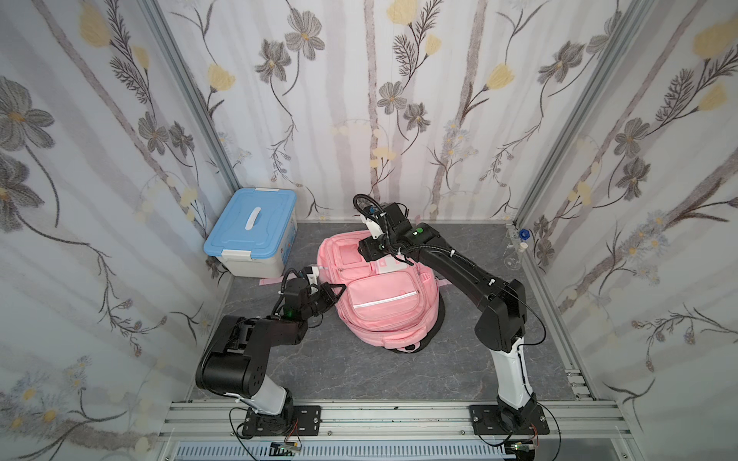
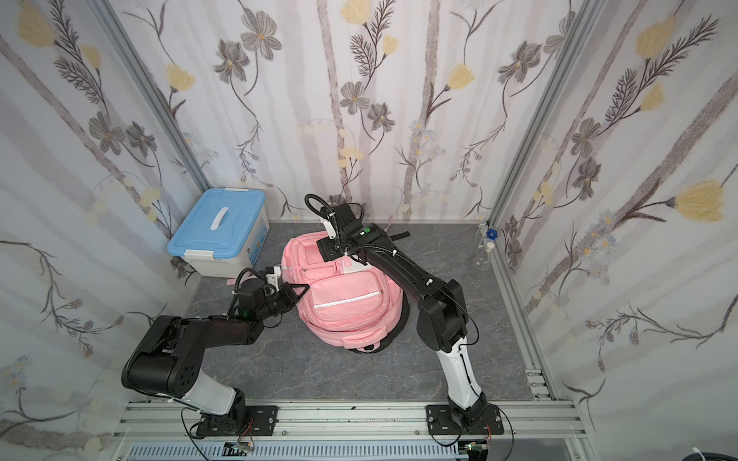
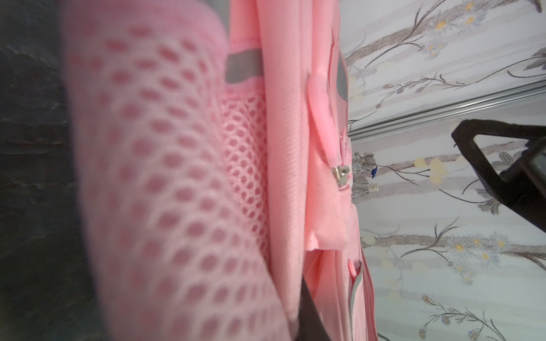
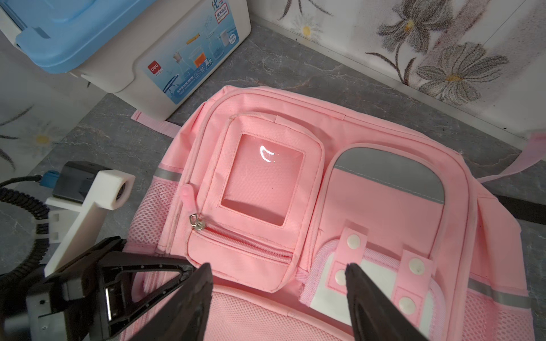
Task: Zip up the backpack
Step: Zip the zipper on the backpack.
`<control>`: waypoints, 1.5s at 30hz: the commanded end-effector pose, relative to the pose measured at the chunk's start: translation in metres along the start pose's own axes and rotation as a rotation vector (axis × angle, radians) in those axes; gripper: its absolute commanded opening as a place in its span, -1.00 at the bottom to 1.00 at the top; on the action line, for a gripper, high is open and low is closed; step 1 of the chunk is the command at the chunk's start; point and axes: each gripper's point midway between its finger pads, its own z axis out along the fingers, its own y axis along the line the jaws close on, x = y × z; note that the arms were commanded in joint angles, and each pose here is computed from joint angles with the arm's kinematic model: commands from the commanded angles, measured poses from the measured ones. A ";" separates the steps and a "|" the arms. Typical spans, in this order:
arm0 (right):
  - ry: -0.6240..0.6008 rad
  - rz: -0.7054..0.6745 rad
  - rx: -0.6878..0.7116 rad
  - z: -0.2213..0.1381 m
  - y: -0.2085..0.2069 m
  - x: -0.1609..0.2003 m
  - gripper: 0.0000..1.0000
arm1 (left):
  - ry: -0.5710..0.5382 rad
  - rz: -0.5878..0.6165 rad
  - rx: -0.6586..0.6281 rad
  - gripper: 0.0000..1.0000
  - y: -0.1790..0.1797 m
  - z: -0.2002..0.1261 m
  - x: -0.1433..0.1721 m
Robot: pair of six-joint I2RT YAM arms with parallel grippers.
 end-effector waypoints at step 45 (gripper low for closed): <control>0.090 -0.227 -0.107 0.082 0.060 0.020 0.12 | 0.019 0.077 0.077 -1.00 -0.040 0.007 0.001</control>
